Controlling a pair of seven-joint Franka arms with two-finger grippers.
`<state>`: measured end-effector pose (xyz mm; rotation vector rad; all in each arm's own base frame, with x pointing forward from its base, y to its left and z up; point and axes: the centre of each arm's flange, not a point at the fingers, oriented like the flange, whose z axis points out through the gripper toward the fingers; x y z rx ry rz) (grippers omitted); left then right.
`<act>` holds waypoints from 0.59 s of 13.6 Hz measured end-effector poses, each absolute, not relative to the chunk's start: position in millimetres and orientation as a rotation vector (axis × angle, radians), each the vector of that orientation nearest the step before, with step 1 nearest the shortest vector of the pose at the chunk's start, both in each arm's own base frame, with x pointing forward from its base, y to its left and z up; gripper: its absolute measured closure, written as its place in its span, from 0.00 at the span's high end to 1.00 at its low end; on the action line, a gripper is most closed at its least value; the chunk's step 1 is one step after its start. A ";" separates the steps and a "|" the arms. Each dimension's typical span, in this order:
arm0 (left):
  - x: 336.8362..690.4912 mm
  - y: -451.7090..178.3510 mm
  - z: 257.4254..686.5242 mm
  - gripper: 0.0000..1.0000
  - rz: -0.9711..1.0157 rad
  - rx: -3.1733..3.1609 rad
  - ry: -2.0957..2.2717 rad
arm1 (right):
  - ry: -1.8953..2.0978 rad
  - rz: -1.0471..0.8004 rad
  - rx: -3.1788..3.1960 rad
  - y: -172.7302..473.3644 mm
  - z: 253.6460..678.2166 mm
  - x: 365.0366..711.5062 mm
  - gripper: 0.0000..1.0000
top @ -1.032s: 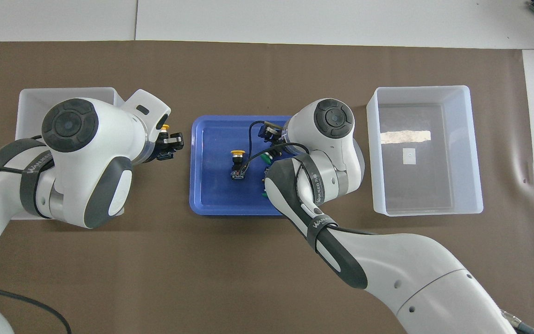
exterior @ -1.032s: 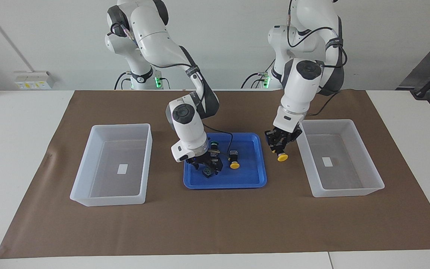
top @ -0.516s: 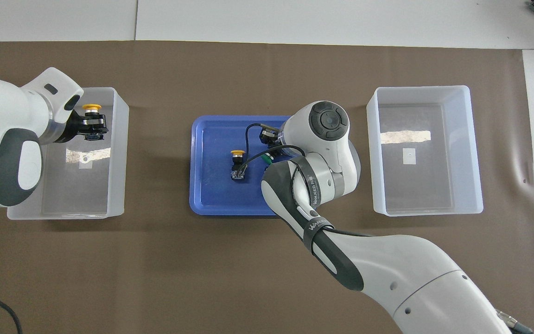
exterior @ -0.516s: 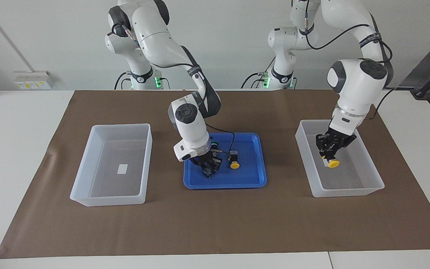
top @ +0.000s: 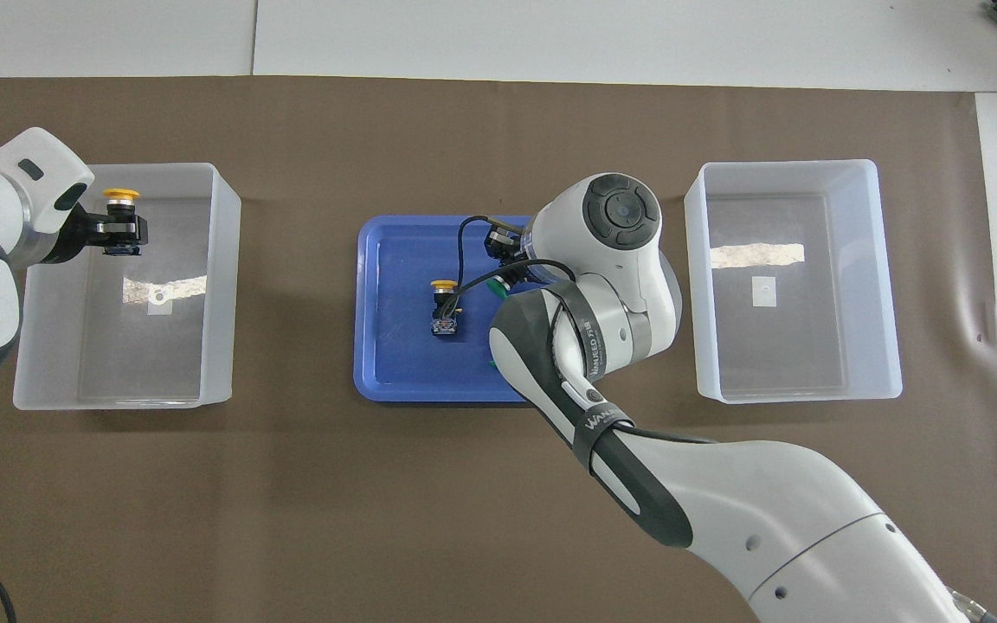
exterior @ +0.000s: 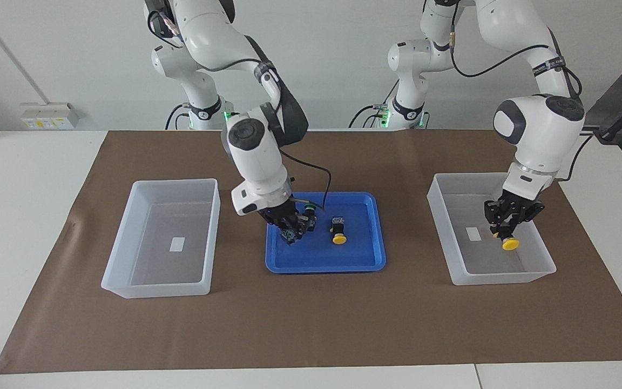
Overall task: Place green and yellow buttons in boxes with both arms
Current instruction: 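Carry the yellow button into the near box while the right gripper carries green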
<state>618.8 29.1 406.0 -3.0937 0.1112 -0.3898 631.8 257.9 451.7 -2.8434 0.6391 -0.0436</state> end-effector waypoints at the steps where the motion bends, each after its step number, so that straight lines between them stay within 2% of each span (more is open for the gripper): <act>1: 621.2 29.0 394.2 0.42 -0.383 -3.094 0.116 | 0.591 -0.046 -2.858 231.6 474.0 631.2 0.44; 2: 624.0 27.5 382.9 0.42 -0.381 -3.095 0.122 | 0.534 -0.053 -2.876 203.4 488.1 632.6 0.44; 4: 629.2 21.6 362.9 0.42 -0.386 -3.097 0.138 | 0.409 -0.074 -2.911 146.7 489.5 641.8 0.44; 8: 635.2 7.3 332.1 0.42 -0.382 -3.101 0.173 | 0.120 -0.099 -2.968 45.7 446.0 651.4 0.44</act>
